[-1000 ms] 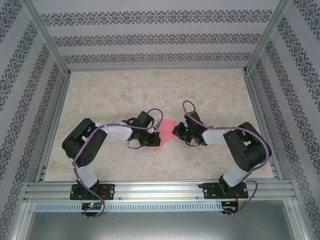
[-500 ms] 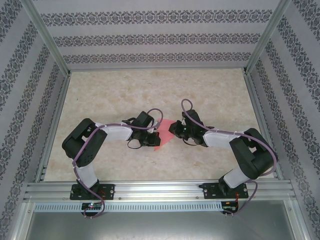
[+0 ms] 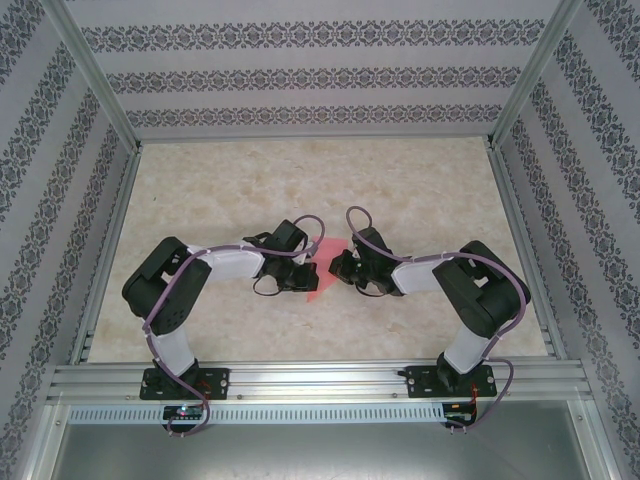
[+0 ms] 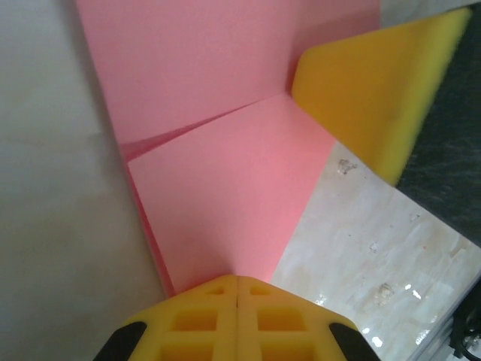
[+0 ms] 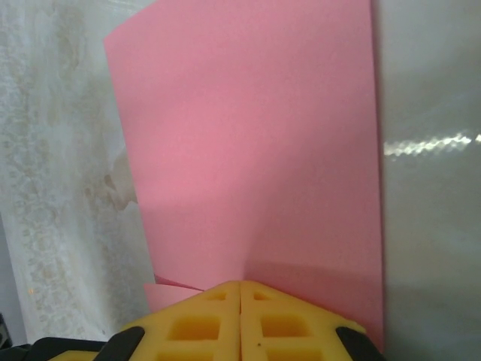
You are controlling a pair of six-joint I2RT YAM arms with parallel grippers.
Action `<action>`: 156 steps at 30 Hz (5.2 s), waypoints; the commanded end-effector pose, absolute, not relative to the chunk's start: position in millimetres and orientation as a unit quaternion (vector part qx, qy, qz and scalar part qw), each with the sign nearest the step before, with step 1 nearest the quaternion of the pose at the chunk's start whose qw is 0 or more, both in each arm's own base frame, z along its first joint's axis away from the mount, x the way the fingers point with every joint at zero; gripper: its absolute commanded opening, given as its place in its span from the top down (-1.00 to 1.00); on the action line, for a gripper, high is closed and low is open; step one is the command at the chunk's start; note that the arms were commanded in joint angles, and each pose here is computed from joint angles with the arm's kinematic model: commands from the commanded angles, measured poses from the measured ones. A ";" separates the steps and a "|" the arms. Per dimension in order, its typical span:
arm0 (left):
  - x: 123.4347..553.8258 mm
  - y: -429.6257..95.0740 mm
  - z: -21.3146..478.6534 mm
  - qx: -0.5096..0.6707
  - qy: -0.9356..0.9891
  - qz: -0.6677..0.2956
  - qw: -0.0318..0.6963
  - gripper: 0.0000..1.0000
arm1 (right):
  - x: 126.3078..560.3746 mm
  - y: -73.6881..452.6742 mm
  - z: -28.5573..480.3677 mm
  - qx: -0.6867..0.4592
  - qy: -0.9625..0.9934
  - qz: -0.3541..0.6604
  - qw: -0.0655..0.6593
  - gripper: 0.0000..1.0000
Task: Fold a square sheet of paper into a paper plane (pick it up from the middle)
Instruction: Third fold the triangle at the center of the table, then fourth fold the wing at the center of the table.
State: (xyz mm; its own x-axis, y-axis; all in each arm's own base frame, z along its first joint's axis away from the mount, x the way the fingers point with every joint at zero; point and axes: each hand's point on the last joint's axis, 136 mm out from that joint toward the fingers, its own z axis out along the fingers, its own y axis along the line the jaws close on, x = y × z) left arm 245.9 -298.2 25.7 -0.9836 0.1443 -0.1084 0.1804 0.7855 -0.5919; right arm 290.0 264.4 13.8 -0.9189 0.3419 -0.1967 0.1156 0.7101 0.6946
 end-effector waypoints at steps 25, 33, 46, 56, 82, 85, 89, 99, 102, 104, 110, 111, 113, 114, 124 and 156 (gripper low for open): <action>225.7 -291.2 7.9 0.059 0.945 -0.318 -0.045 0.85 | 276.0 245.9 -16.5 0.155 0.930 0.306 0.136 0.83; 214.0 -271.9 19.6 0.043 0.939 -0.339 -0.050 0.84 | 275.9 246.7 -14.8 0.151 0.931 0.305 0.134 0.82; 258.6 -282.8 86.5 0.052 0.923 -0.377 0.049 0.80 | 297.3 270.6 43.7 0.123 0.909 0.361 0.171 0.68; 289.2 -304.8 71.2 0.060 0.922 -0.380 0.043 0.78 | 297.9 229.0 78.9 0.150 0.911 0.305 0.232 0.27; 289.3 -286.8 20.2 0.058 0.948 -0.312 0.030 0.86 | 289.5 251.6 42.7 0.152 0.901 0.365 0.178 0.10; 287.4 -286.1 16.8 0.059 0.949 -0.309 0.026 0.86 | 292.8 255.7 41.8 0.153 0.898 0.372 0.178 0.10; 286.2 -284.3 11.6 0.058 0.951 -0.304 0.021 0.86 | 297.3 261.5 40.8 0.153 0.894 0.383 0.177 0.12; 283.8 -282.7 8.7 0.060 0.952 -0.301 0.016 0.87 | 301.5 268.0 47.0 0.128 0.894 0.387 0.187 0.27; 284.8 -284.3 13.7 0.061 0.950 -0.306 0.021 0.86 | 303.2 268.0 45.7 0.115 0.900 0.376 0.186 0.37; 286.2 -285.8 21.0 0.064 0.947 -0.312 0.028 0.83 | 302.9 269.3 43.5 0.108 0.904 0.372 0.180 0.48; 285.5 -287.1 57.7 0.088 0.936 -0.335 0.070 0.52 | 302.1 271.9 47.1 0.107 0.902 0.380 0.174 0.74; 283.7 -285.8 62.9 0.090 0.934 -0.337 0.077 0.46 | 301.5 271.5 48.4 0.109 0.902 0.380 0.175 0.74; 278.0 -280.6 68.4 0.094 0.934 -0.334 0.088 0.35 | 301.8 269.4 52.5 0.117 0.901 0.378 0.178 0.77; 274.5 -278.7 71.4 0.097 0.933 -0.333 0.094 0.30 | 301.4 268.2 53.2 0.122 0.902 0.374 0.178 0.77; 236.5 -283.8 64.9 0.181 0.945 -0.211 0.171 0.17 | 298.5 267.5 60.8 0.137 0.897 0.379 0.182 0.75; 237.0 -300.0 36.0 0.227 0.935 -0.056 0.266 0.28 | 301.9 270.4 52.5 0.146 0.897 0.383 0.164 0.61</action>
State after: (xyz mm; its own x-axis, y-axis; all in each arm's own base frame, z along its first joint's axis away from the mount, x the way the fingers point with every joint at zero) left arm 230.9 -292.9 31.9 -0.7822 0.3926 -0.4837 0.4518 0.8921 -0.0065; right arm 295.1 265.2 46.2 -0.9061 0.3821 -0.1815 0.1429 0.6802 0.7189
